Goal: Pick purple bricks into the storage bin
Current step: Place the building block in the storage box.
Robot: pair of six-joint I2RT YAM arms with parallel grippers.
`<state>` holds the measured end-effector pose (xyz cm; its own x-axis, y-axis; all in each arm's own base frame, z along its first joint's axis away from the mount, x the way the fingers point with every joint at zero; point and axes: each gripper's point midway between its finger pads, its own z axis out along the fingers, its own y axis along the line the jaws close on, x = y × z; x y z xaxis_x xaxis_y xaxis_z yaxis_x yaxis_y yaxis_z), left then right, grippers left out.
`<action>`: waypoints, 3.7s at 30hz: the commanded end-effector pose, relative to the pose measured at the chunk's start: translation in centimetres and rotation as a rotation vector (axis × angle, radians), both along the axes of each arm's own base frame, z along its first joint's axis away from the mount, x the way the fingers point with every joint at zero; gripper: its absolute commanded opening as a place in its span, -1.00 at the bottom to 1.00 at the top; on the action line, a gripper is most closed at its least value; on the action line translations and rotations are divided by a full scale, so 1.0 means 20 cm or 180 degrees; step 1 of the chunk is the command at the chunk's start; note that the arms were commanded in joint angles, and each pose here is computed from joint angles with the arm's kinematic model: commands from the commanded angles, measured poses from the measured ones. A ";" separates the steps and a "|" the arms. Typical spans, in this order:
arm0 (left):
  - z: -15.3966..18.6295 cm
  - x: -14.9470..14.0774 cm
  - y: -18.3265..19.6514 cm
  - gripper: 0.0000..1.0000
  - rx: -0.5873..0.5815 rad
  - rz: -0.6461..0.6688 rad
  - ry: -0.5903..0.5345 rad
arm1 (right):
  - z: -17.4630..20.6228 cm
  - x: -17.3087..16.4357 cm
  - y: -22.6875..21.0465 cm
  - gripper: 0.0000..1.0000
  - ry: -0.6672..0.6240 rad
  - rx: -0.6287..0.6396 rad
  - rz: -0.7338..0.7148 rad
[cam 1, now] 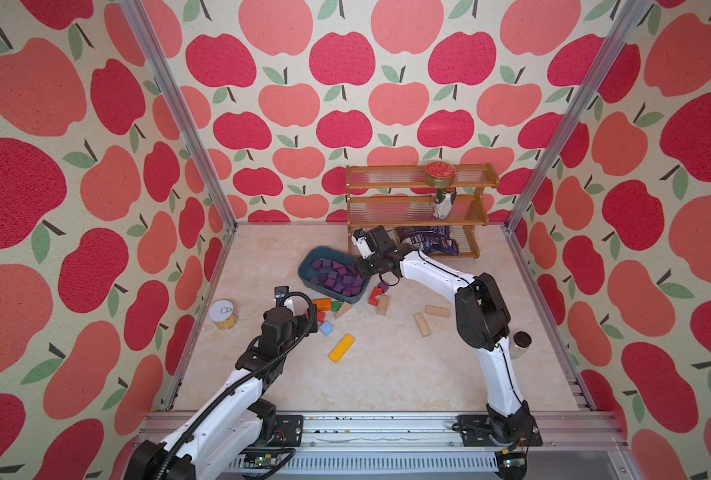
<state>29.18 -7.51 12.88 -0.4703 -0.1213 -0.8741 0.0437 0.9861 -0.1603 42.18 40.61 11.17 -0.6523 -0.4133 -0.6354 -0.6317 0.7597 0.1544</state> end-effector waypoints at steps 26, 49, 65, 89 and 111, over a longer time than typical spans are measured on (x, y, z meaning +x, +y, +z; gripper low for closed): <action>0.00 0.00 0.02 0.99 0.0032 0.0052 0.0009 | -0.13 -0.05 -0.11 -0.53 0.0192 -0.0365 -0.0146; 0.01 -0.01 0.02 0.99 0.0020 0.0046 -0.0011 | -0.13 -0.22 -0.25 -0.58 0.0344 -0.0495 -0.0361; 0.00 0.00 0.02 0.99 0.0035 0.0061 0.0013 | -0.23 -0.16 -0.22 -0.58 0.0349 -0.0765 -0.0254; 0.01 -0.01 0.03 0.99 0.0027 0.0073 -0.0010 | -0.29 -0.10 -0.15 -0.57 0.0408 -0.0898 -0.0133; 0.00 -0.01 0.03 0.99 0.0026 0.0075 0.0007 | -0.34 -0.03 -0.05 -0.57 0.0461 -0.0870 0.0016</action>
<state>29.08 -7.47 13.09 -0.4657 -0.1235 -0.8763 0.0444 0.9857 -0.1625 42.61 40.09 6.65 -0.7134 -0.5176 -0.4724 -0.5999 0.7995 0.0298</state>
